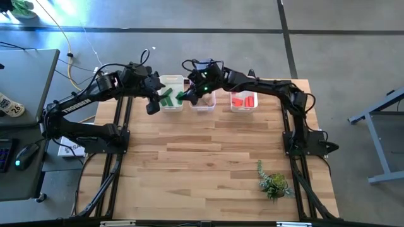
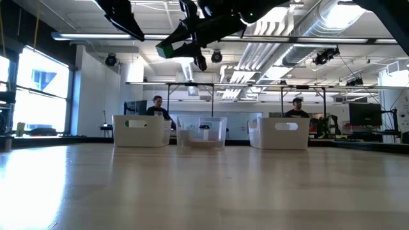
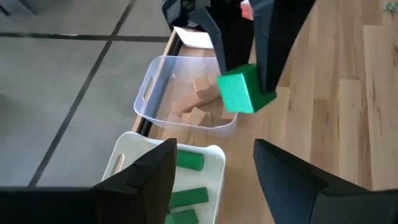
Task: Sort & place blocks by color
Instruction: Put the green block into the left white bin
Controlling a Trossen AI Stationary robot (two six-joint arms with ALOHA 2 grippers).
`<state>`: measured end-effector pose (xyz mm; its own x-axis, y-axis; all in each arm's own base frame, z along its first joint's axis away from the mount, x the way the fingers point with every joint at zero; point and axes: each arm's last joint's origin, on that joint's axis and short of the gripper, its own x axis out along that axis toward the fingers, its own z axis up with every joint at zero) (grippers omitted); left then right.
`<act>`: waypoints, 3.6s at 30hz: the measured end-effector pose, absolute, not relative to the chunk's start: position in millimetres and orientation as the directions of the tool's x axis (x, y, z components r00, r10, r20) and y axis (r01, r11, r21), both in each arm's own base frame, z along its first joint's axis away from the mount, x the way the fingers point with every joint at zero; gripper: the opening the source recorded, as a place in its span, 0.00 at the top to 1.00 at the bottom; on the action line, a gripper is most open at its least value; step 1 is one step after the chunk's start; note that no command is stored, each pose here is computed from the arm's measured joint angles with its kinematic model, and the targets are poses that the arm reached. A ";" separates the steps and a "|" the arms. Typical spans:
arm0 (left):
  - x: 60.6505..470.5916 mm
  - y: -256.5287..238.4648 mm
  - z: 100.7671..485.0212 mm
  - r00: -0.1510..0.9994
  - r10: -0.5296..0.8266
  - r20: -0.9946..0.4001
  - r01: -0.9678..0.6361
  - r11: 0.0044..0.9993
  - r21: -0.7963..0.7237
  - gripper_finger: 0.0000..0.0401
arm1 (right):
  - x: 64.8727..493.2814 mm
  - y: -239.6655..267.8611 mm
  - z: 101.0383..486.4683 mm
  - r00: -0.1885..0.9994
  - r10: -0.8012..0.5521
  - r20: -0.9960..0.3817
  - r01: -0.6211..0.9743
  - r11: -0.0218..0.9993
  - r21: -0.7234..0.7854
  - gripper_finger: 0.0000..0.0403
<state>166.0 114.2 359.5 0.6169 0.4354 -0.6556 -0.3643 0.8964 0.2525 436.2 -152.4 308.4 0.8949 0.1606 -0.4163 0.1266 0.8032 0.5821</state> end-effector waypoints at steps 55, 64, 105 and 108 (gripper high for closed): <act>180.2 126.2 391.9 0.727 0.607 -0.320 -0.502 0.788 0.355 0.50 | 440.1 -162.2 360.6 0.999 0.049 0.013 -0.042 0.645 0.763 0.74; 180.5 126.0 391.9 0.733 0.601 -0.319 -0.489 0.791 0.367 0.65 | 440.4 -161.5 360.5 0.999 0.043 0.011 -0.037 0.641 0.766 0.74; 209.2 185.7 271.6 0.380 0.484 -0.788 -0.483 0.831 0.277 0.73 | 418.4 -206.4 356.3 0.991 0.130 -0.020 -0.077 0.699 0.711 0.53; 212.6 196.2 259.4 0.376 0.449 -0.810 -0.502 0.834 0.229 0.70 | 417.3 -207.1 356.1 0.986 0.168 -0.021 -0.103 0.694 0.713 0.53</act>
<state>212.6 196.2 259.4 0.3764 0.4493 -0.8102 -0.5018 0.8340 0.2294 417.3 -207.1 356.1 0.9855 0.1681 -0.0209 -0.1032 0.6937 0.7129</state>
